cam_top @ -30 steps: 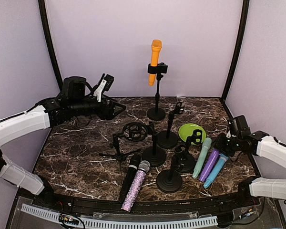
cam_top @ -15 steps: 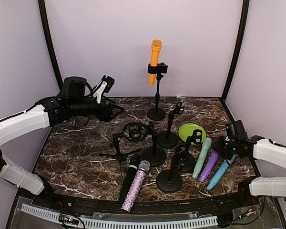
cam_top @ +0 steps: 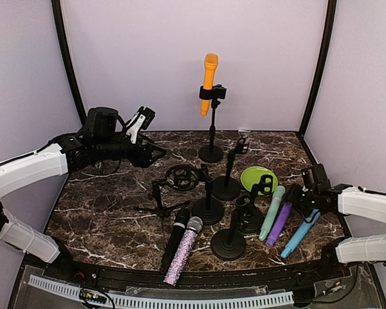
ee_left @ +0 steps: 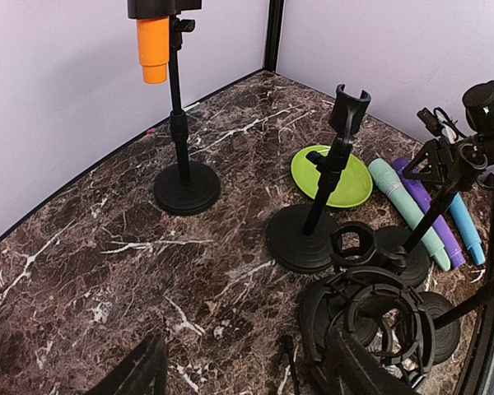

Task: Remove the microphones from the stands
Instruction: Place the microphone at the center of the board, then pick up the microphone stand with the microphone from the center of the board.

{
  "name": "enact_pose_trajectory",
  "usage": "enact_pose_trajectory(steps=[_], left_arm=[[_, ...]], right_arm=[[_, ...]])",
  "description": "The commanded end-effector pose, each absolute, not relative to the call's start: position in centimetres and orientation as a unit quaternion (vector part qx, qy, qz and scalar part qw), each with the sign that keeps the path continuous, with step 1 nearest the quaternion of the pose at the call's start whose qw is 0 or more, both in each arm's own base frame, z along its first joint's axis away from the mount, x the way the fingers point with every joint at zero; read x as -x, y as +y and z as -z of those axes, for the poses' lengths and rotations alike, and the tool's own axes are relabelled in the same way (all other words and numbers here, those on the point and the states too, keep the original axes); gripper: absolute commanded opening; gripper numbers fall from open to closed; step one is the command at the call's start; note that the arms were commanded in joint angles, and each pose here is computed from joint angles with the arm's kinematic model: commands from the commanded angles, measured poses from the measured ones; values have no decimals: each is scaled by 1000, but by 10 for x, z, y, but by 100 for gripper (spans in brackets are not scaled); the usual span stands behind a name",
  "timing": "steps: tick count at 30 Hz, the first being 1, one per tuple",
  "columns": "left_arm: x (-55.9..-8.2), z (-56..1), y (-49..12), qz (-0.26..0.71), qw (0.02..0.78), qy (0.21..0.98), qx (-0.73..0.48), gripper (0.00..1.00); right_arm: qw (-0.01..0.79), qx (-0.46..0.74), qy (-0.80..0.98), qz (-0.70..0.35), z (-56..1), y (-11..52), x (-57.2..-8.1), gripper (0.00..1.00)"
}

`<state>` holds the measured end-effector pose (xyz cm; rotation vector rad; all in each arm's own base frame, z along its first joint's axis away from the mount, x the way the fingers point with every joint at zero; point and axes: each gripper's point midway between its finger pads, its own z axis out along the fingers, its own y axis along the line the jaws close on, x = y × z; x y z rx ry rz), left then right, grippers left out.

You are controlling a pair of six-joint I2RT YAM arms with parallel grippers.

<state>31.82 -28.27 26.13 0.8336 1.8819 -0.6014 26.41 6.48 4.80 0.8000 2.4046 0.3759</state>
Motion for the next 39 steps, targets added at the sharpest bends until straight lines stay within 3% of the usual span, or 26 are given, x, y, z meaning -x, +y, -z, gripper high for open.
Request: enact_pose_trajectory(steps=[1, 12, 19, 26, 33, 39], left_arm=[[-320, -264, -277, 234, 491, 766, -342, 68], [-320, -270, -273, 225, 509, 757, -342, 68], [-312, -326, -267, 237, 588, 698, -333, 72], [-325, -361, -301, 300, 591, 665, -346, 75], [-371, -392, -344, 412, 566, 615, -362, 75], [-443, -387, -376, 388, 576, 610, -382, 75]], right_arm=[[314, -302, 888, -144, -59, 62, -274, 68], [361, -282, 875, -156, -86, 59, -277, 72], [426, -257, 853, -159, -125, 53, -280, 84], [501, -165, 827, -193, -184, 68, -288, 92], [545, -86, 795, -254, -220, 93, -283, 95], [551, -43, 784, -284, -229, 108, -280, 95]])
